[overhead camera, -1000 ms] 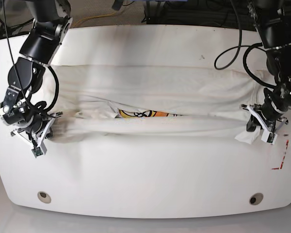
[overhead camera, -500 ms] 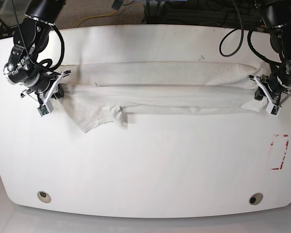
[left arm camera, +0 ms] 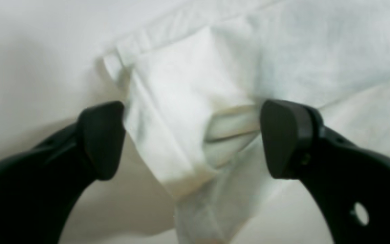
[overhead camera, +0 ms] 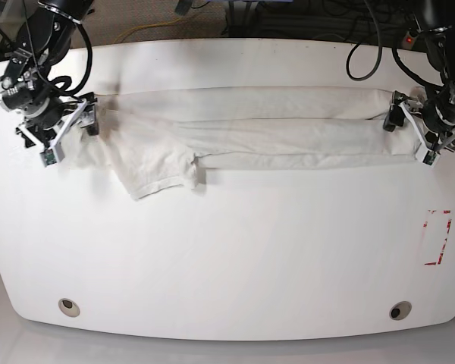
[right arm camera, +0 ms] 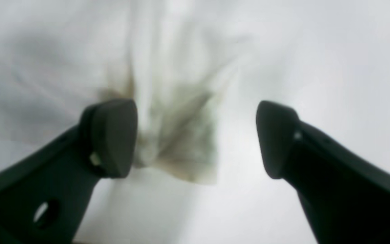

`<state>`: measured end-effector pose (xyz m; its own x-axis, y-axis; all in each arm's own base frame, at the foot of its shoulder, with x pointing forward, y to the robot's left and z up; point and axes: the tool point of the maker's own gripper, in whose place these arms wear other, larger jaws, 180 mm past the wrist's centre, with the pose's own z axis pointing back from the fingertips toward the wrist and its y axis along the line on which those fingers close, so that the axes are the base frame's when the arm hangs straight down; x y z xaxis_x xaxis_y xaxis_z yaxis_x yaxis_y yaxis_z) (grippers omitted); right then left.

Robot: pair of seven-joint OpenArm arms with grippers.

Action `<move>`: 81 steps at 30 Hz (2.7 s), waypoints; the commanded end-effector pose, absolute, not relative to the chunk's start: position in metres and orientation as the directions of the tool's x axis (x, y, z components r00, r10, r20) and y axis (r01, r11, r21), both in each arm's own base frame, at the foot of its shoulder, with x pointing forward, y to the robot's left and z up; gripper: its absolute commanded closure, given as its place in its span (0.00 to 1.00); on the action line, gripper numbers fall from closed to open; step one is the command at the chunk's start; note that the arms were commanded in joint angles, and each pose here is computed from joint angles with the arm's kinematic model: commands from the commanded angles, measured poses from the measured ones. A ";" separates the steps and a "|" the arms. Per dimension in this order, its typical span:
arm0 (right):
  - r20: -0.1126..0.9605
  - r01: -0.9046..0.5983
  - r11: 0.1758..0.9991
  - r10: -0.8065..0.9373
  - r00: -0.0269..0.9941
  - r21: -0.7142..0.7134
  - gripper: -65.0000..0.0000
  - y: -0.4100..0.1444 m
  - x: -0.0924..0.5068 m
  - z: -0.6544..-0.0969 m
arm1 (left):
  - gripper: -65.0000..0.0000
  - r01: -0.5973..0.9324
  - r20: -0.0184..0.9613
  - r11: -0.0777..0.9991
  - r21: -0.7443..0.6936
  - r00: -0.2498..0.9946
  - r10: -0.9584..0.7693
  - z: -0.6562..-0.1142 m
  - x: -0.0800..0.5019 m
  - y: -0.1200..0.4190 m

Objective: Fold the T-shirt properly
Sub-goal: 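Lift the side edges and fold them over onto the folded hem, then lower the folded strip and adjust its ends with both grippers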

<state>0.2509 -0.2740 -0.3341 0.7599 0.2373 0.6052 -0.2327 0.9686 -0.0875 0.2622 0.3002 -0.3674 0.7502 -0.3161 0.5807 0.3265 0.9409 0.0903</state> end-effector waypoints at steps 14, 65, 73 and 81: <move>0.655 -0.290 0.948 0.137 0.743 0.132 0.19 -0.246 0.350 -0.327 | 0.18 0.394 0.665 0.918 0.047 0.673 -0.323 -0.331 0.285 0.272; 0.659 -0.218 0.949 0.013 0.752 0.230 0.91 -0.245 0.291 -0.348 | 0.18 0.405 0.489 0.914 0.012 0.795 -0.358 -0.414 0.256 0.277; 0.651 -0.081 0.974 -0.077 0.755 0.211 0.34 -0.290 0.281 -0.368 | 0.18 0.404 0.501 0.915 0.012 0.789 -0.355 -0.411 0.260 0.276; 0.748 -0.169 0.952 -0.084 0.658 0.256 0.26 -0.269 0.267 -0.324 | 0.18 0.417 0.534 0.908 0.031 0.762 -0.368 -0.400 0.271 0.270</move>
